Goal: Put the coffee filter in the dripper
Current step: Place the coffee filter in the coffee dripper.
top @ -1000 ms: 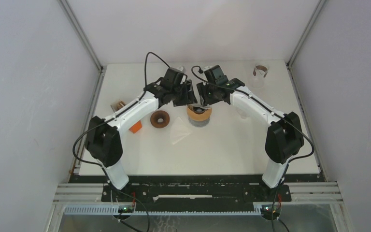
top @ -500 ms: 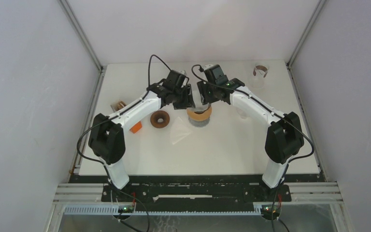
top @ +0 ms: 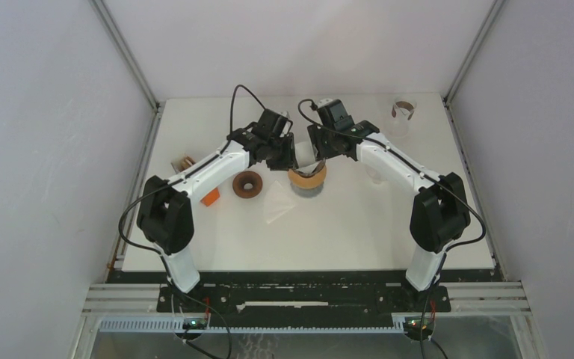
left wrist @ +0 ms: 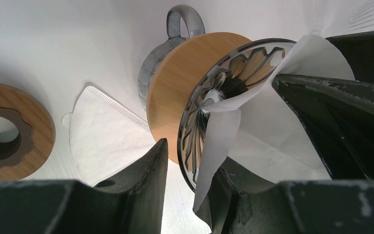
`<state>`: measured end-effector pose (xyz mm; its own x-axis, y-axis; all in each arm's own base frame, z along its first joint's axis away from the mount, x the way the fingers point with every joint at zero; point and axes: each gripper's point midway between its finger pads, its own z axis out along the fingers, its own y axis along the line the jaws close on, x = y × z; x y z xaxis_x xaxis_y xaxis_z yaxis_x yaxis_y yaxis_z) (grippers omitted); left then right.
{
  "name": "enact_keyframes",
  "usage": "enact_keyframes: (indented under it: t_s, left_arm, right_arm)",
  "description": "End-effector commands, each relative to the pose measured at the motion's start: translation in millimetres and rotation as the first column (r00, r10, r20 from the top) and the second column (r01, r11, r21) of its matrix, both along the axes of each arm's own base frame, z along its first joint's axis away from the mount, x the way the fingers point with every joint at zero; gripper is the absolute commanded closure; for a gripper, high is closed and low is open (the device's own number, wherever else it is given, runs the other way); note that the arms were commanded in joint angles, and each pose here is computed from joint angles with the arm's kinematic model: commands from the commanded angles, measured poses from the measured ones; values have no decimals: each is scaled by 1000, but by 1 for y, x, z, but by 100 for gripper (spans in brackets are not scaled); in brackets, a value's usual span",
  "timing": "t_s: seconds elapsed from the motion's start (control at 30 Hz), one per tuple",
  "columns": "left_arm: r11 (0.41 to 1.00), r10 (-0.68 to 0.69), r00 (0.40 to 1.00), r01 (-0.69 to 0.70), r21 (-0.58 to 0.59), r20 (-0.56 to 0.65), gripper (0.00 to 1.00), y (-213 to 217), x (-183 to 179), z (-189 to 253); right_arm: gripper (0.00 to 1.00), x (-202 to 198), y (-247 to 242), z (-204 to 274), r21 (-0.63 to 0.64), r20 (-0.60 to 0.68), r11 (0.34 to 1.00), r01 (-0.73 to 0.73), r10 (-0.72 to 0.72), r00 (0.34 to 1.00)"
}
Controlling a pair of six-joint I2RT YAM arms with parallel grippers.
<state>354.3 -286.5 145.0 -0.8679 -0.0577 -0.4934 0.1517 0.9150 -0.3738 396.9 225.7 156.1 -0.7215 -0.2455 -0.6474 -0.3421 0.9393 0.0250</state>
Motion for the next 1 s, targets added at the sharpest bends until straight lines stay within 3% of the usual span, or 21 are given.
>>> enact_keyframes:
  t_s: [0.0,0.2,0.3,0.37,0.63,0.97]
  left_arm:
    - [999,-30,999,31,-16,35,62,-6,5,22]
    - [999,-28,999,29,-30,40,62,-9,7,23]
    - [999,-24,999,26,-35,43,62,-10,8,23]
    - [999,-22,999,23,-40,45,62,-11,8,24]
    - [999,-12,998,14,-50,56,62,-11,10,27]
    - [999,-11,998,13,-45,54,63,-8,7,25]
  right_arm:
    - [44,4,13,14,55,29,997,-55,54,998]
    - [43,-9,31,12,122,-23,980,-156,160,987]
    - [28,-12,33,8,124,-48,976,-180,187,981]
    - [25,-14,34,5,121,-58,975,-186,194,979]
    - [24,-11,33,-12,93,-86,978,-185,193,977]
    - [25,4,9,-25,-25,-72,996,-83,81,994]
